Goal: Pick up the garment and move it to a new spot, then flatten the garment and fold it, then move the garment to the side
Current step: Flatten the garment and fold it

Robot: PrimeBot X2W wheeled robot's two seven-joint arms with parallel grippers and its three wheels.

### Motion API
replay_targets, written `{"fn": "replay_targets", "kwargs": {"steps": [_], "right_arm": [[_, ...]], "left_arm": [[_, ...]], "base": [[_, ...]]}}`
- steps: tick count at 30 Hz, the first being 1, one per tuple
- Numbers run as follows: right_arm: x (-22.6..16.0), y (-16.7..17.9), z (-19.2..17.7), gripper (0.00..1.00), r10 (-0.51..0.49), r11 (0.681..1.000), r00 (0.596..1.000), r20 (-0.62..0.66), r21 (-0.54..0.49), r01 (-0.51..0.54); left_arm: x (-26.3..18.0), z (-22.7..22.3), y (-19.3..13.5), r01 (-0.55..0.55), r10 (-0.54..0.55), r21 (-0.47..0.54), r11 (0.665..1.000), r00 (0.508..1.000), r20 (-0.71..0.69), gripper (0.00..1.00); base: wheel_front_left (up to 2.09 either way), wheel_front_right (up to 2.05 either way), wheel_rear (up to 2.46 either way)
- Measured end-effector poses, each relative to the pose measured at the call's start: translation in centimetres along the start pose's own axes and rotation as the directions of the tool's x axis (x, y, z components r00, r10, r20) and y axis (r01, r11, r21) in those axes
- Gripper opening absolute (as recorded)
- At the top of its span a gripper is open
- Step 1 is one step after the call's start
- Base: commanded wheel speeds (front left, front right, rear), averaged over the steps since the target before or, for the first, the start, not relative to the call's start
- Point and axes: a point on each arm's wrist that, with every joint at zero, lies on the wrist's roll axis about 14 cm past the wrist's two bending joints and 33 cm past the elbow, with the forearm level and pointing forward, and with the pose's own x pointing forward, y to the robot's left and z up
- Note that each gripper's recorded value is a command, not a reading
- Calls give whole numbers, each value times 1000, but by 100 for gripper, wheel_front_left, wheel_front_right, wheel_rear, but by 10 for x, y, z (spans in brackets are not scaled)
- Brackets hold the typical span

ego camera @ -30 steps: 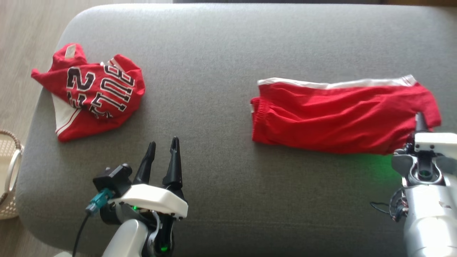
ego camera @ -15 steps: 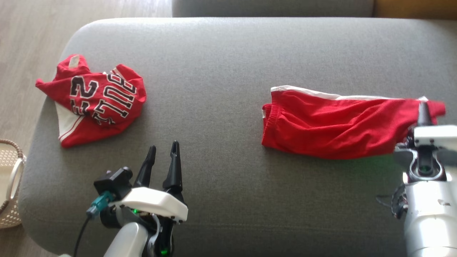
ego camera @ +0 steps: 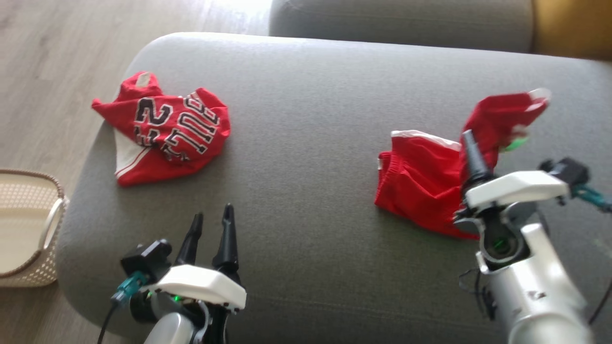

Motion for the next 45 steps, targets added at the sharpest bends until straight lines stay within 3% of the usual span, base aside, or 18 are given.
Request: {"fn": "replay_targets", "kwargs": {"steps": [7,14,20,21,28,29,30,31,32,38,42,45], "right_arm": [[0,19,-58,0,58,997,986,-159,-50,-66],[3,21,-90,0,70,992,967,-244,-81,-93],[-1,9,-116,0,36,984,939,-343,-153,-93],[-7,-3,-127,0,-1,973,921,-389,-211,-88],[-7,-18,-139,0,-45,952,900,-434,-291,-93],[-4,-17,-139,10,-41,952,901,-431,-291,-96],[-2,-15,-137,38,-33,951,906,-423,-292,-101],[-2,-15,-137,95,-33,951,906,-423,-292,-101],[0,-13,-134,100,-25,949,912,-409,-298,-108],[2,-1,-127,100,15,941,926,-377,-307,-140],[-2,15,-129,100,72,897,919,-387,-378,-229],[-6,26,-133,100,109,846,906,-409,-440,-300]], "left_arm": [[-11,0,18,-56,56,-8,998,998,3,100],[-14,-2,28,-91,91,-22,996,996,-4,100],[-13,-4,31,-103,102,-20,995,995,-12,100],[-13,-5,31,-105,104,-19,994,994,-16,100],[-8,-10,27,-99,98,-21,995,995,-34,100],[-6,-9,27,-97,96,-20,995,995,-31,100],[-5,-9,27,-95,95,-20,995,995,-30,100],[-5,-9,27,-95,95,-20,995,995,-30,100],[-5,-9,26,-93,93,-20,995,995,-33,100],[-4,-11,24,-85,85,-19,996,996,-37,100],[-3,-11,20,-71,70,-20,997,997,-37,100],[-2,-10,17,-61,61,-21,998,998,-34,100]], "base": [[0,0,0],[0,0,0],[0,0,0],[0,0,0],[0,0,0],[0,0,0],[0,0,0],[0,0,0],[0,0,0],[0,0,0],[0,0,0],[0,0,0]]}}
